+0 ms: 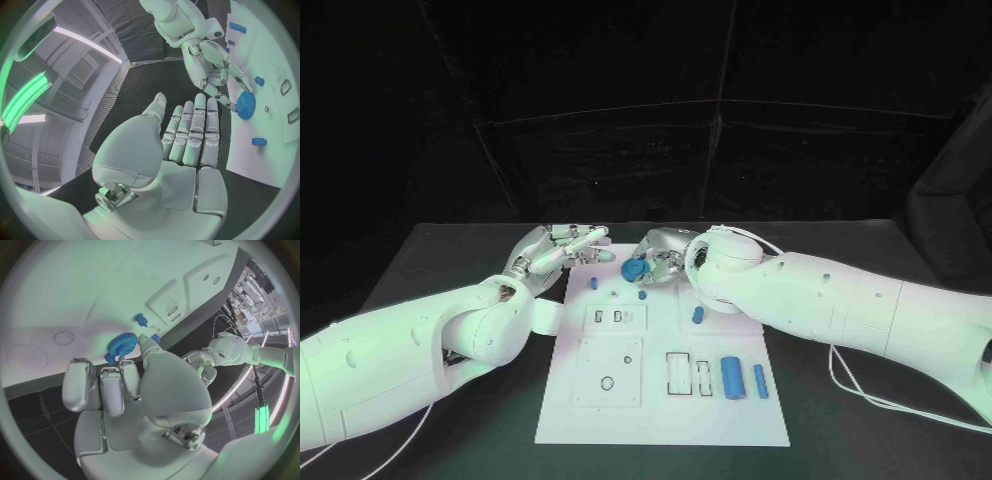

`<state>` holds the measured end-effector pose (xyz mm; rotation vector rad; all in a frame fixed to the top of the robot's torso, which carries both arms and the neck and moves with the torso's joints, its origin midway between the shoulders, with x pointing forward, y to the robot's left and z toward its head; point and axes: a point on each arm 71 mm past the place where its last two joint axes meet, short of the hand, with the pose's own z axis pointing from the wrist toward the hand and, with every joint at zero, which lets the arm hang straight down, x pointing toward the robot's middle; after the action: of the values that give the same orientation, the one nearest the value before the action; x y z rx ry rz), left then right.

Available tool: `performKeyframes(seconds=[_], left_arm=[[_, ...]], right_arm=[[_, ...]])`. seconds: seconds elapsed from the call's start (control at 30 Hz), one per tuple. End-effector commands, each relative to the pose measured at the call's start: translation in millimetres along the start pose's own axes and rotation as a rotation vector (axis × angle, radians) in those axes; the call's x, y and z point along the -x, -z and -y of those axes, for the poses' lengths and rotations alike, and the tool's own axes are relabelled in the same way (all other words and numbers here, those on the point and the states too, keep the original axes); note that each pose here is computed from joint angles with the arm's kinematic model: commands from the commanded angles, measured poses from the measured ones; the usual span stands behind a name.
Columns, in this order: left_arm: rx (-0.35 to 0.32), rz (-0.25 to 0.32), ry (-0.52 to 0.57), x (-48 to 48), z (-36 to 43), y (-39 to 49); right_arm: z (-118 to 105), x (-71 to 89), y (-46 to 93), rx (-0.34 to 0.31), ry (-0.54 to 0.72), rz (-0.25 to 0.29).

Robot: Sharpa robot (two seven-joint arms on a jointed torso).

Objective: Assemble the parts on the task board

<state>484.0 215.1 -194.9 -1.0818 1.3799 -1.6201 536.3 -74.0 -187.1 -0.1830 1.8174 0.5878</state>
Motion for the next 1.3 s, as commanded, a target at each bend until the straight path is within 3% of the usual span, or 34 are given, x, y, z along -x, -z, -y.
performKeyframes(seconds=[0.03,0.13,0.33,0.5,0.63,0.73,0.93,1.3], left_arm=[[-0.009,-0.013,0.001,-1.2,1.8,-0.3],[-0.009,-0.012,0.001,-0.9,1.9,-0.1],[-0.010,-0.009,0.000,0.8,2.1,0.5],[-0.010,-0.005,-0.002,2.5,2.3,0.9],[-0.009,-0.002,-0.004,3.6,2.4,1.4],[-0.009,-0.003,-0.003,2.8,2.4,1.3],[-0.009,-0.011,0.001,0.0,2.1,0.9],[-0.008,-0.015,0.003,-1.1,0.8,-1.3]], right_arm=[[1.6,-0.8,1.3,-0.006,0.006,0.002],[1.4,5.3,4.0,0.031,-0.017,0.084],[5.9,21.4,18.7,0.185,-0.127,0.272],[22.4,32.4,38.1,0.218,-0.203,0.373],[46.4,37.0,57.0,0.181,-0.254,0.368],[71.7,38.7,74.3,0.148,-0.288,0.318],[113.1,44.8,101.1,0.150,-0.287,0.285],[165.2,45.8,117.2,0.057,-0.263,0.276]])
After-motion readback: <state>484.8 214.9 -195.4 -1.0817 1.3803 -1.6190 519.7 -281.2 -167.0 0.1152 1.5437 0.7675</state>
